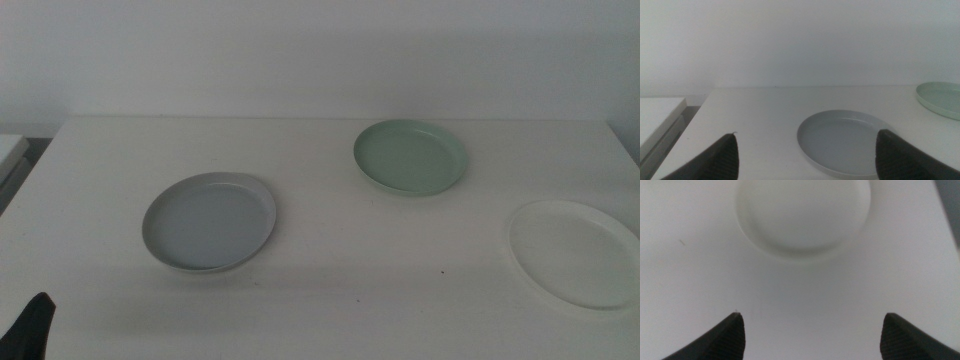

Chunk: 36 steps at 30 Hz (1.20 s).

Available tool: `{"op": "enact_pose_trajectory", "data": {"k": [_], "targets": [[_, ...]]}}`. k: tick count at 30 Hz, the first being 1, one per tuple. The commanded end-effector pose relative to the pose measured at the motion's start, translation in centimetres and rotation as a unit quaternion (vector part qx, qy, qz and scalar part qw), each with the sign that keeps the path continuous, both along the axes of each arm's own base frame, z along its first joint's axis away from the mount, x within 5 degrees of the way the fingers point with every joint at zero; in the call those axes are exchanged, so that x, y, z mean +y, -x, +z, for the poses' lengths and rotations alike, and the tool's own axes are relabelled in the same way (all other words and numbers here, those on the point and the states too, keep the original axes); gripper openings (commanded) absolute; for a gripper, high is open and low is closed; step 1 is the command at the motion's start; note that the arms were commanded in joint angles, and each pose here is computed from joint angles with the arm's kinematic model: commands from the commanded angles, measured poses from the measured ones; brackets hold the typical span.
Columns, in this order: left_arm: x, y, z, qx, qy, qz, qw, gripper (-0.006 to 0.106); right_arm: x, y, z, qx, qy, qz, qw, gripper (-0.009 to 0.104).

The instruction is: Stack the three bowls on top of each other.

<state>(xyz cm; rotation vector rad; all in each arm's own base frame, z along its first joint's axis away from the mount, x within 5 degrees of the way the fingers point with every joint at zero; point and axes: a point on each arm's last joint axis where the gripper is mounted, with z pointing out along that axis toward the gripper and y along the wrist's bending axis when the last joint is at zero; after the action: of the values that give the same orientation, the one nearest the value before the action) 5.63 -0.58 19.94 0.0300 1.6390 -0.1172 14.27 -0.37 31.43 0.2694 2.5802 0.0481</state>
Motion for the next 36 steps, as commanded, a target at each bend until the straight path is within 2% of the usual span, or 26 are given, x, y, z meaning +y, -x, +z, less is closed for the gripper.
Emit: {"op": "enact_pose_trajectory", "data": {"k": [1,5,13,23,26,30,36], "targets": [[0.0,0.0,0.1,-0.008,0.002,0.002,1.000,0.094,-0.3,-1.2,-1.1,0.053,0.000,-0.016,0.998,0.093],[0.0,0.0,0.1,-0.008,0.002,0.002,1.000,0.094,-1.4,-4.0,-3.2,0.111,0.002,-0.035,0.993,0.093],[0.0,0.0,0.1,-0.008,0.001,0.002,1.000,0.094,-6.5,-10.4,-5.3,0.122,-0.030,-0.108,0.986,0.093],[0.0,0.0,0.1,-0.008,0.002,0.002,1.000,0.094,-9.2,-17.3,-10.4,0.185,-0.036,-0.108,0.976,0.093],[0.0,0.0,0.1,-0.008,0.002,0.002,1.000,0.094,-9.5,-18.3,-12.5,0.210,-0.041,-0.106,0.971,0.088],[0.0,0.0,0.1,-0.008,0.002,0.002,1.000,0.094,-9.7,-19.1,-14.6,0.233,-0.045,-0.106,0.966,0.075],[0.0,0.0,0.1,-0.008,0.002,0.002,1.000,0.094,-9.9,-19.6,-16.5,0.238,-0.046,-0.106,0.964,0.059]]}}
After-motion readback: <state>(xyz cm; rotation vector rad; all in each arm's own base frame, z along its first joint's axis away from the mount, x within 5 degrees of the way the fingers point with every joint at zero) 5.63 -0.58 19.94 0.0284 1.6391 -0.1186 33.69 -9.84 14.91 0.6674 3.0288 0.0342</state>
